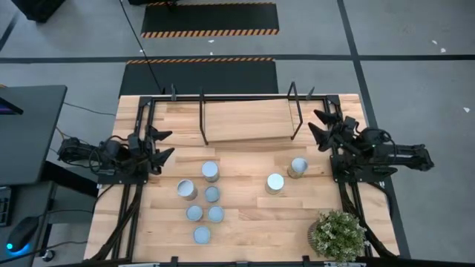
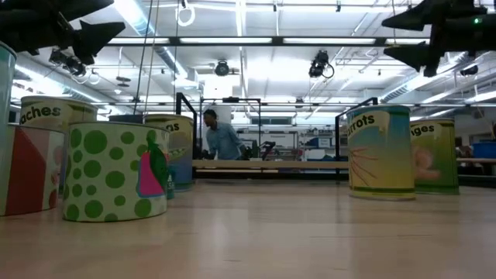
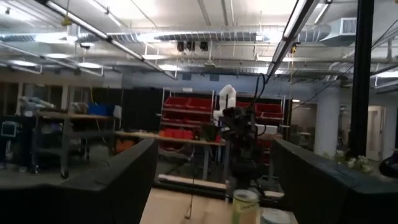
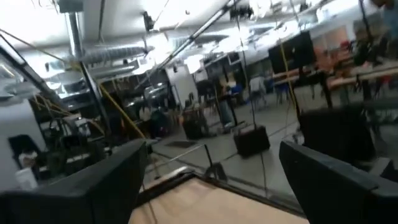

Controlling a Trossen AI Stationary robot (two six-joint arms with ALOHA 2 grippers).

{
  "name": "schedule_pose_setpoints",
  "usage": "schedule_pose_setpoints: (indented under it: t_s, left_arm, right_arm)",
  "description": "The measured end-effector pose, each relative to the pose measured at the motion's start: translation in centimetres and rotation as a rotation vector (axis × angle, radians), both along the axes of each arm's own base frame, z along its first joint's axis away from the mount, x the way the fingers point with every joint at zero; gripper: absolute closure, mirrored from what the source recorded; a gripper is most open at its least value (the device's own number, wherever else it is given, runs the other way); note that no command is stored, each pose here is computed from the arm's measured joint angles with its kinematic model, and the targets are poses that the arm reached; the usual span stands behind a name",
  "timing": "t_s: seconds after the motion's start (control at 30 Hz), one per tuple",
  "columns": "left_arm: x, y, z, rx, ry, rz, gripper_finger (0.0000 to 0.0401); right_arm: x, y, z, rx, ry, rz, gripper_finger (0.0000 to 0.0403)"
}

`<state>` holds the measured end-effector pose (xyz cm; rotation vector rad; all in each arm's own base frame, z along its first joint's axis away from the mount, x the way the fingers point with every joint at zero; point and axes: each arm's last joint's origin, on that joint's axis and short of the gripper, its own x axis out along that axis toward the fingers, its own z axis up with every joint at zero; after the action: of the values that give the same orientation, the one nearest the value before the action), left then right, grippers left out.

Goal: Pick and place cans onto a shelf
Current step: Put the canned oranges on the shelf

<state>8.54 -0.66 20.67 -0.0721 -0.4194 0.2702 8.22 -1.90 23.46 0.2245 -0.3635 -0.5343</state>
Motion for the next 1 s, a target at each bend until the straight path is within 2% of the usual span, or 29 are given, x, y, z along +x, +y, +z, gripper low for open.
schedule_pose_setpoints:
  t_s: [0.13, 0.4, 0.6, 0.73, 0.83, 1.0]
  left_arm:
    - [-0.1, 0.0, 0.1, -0.002, -0.014, 0.001, 0.0085]
    - [-0.1, 0.0, 0.2, -0.002, -0.019, 0.002, 0.0085]
    - [0.0, 0.0, 0.0, -0.027, -0.012, -0.007, 0.0085]
    - [0.1, 0.0, -0.3, -0.063, 0.011, -0.029, 0.0085]
    - [0.2, -0.1, -0.3, -0.055, 0.016, -0.052, 0.0085]
    - [0.2, -0.1, -0.4, -0.053, 0.022, -0.054, 0.0085]
  right_arm:
    - [0.2, 0.0, 1.8, 0.002, -0.007, 0.058, 0.0029]
    - [1.0, 0.2, 2.9, -0.11, 0.063, 0.124, 0.0029]
    - [1.5, 0.2, 2.6, -0.08, 0.088, 0.139, 0.0029]
    - [2.4, 0.4, 2.1, -0.031, 0.109, 0.24, 0.0029]
    - [3.6, 0.5, 2.0, -0.001, 0.203, 0.313, 0.003]
    - [5.9, 0.2, 2.5, 0.051, 0.464, 0.264, 0.003]
